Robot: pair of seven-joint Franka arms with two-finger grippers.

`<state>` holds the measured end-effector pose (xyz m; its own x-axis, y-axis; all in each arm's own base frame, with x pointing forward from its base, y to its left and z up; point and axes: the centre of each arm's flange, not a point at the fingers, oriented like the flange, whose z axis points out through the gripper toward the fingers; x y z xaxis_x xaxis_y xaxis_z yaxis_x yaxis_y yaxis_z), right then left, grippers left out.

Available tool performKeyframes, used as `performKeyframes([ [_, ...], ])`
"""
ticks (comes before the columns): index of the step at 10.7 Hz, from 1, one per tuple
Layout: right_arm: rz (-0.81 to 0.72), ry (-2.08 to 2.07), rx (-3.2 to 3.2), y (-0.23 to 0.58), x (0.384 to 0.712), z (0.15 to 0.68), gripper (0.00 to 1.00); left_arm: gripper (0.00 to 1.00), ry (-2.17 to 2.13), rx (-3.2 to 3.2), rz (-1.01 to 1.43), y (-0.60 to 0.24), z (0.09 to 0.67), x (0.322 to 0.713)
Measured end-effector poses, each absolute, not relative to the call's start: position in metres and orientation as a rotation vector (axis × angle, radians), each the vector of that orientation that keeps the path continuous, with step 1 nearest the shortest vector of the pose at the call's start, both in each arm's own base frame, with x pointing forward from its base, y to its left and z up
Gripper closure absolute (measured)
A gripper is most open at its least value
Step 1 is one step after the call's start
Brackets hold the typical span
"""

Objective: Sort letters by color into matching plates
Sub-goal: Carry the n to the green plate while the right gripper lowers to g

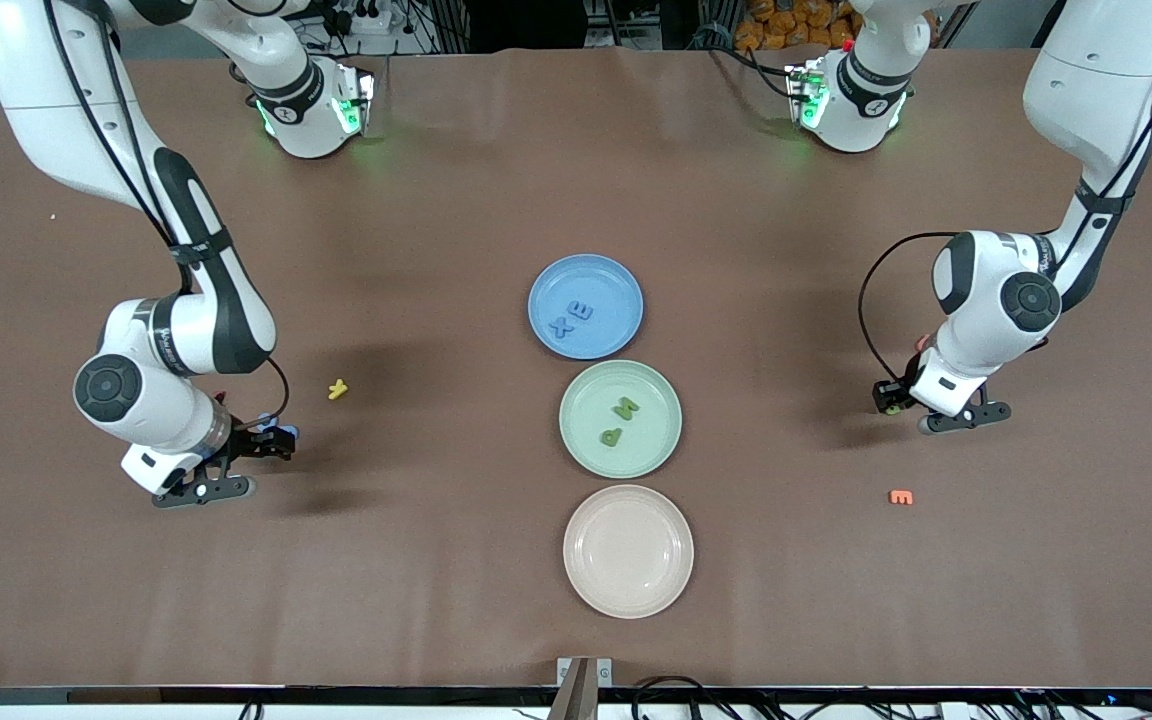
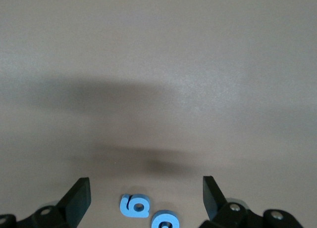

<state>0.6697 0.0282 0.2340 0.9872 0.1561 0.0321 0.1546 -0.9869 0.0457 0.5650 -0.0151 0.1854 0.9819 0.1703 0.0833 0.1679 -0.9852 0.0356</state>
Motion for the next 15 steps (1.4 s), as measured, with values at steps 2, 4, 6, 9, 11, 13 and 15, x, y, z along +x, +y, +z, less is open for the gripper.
performKeyframes([
  [2, 0.075, 0.036, 3.16, 0.027, 0.67, 0.242, 0.0, 0.52, 0.265, 3.098, 0.138, -0.015, 0.185, 0.567],
  [4, 0.072, -0.294, 3.163, 0.028, 0.67, 0.245, 0.0, 0.52, 0.264, 3.097, 0.134, -0.016, 0.183, 0.568],
  [6, 0.056, -0.536, 3.133, 0.027, 0.668, 0.243, 0.0, 0.56, 0.264, 3.096, 0.126, -0.016, 0.179, 0.568],
  [9, 0.038, -0.959, 3.035, 0.021, 0.667, 0.24, 0.0, 0.74, 0.264, 3.096, 0.125, -0.016, 0.179, 0.568],
  [11, 0.029, -1.253, 2.926, 0.016, 0.666, 0.239, 0.0, 0.74, 0.264, 3.096, 0.125, -0.016, 0.179, 0.568],
  [13, 0.026, -1.536, 2.791, 0.014, 0.666, 0.239, 0.0, 0.74, 0.264, 3.096, 0.126, -0.016, 0.179, 0.569],
  [15, 0.021, -1.762, 2.656, 0.014, 0.666, 0.239, 0.0, 0.74, 0.261, 3.095, 0.138, -0.017, 0.182, 0.571],
])
